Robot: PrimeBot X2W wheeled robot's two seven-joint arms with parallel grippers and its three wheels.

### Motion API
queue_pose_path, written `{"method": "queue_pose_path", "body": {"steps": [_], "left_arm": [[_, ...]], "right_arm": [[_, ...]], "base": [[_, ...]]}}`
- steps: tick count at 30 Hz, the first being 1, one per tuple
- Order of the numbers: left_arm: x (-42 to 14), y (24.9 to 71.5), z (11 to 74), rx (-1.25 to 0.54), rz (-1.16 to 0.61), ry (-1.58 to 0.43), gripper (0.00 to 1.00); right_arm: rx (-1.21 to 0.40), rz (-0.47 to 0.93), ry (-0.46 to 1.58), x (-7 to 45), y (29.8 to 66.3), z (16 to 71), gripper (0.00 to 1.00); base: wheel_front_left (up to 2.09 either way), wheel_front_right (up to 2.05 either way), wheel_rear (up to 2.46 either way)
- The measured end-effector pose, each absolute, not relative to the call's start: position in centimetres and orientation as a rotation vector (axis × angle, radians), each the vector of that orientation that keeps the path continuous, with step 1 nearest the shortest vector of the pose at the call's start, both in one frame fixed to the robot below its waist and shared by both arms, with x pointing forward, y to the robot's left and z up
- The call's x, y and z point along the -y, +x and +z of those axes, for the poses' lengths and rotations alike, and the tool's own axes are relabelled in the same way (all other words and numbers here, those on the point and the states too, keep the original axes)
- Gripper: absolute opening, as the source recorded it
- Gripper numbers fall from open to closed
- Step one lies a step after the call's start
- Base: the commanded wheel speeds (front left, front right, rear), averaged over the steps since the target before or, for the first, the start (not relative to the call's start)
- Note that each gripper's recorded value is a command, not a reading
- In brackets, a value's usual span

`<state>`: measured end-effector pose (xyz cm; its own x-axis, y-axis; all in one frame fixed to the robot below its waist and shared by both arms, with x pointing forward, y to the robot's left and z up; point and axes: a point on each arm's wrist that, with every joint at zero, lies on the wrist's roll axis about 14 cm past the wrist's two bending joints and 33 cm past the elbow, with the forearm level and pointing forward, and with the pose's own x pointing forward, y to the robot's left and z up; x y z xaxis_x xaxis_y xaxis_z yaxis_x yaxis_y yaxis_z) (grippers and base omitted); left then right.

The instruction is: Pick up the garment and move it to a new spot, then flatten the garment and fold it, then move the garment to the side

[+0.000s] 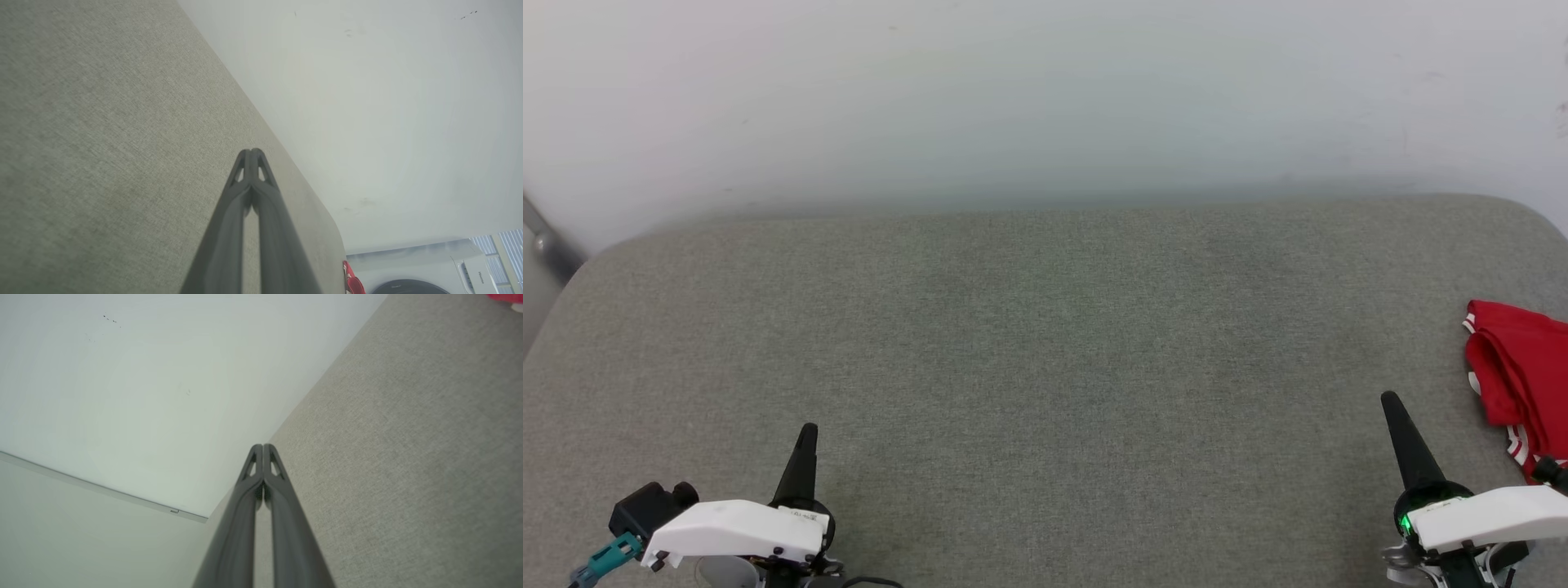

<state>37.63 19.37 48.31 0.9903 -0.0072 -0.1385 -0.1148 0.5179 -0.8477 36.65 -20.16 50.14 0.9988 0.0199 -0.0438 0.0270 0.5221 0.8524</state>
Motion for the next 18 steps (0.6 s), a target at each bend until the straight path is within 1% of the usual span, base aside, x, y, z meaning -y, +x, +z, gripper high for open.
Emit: {"method": "queue_pose_path", "body": {"steps": [18], "left_arm": [[-19.38,38.14,48.95,-0.103,0.05,-1.23,0.0]], "right_arm": [[-0.036,-0.005,1.223,20.1,37.43,50.3,0.0]], "base": [[0.0,0.0,0.0]]}}
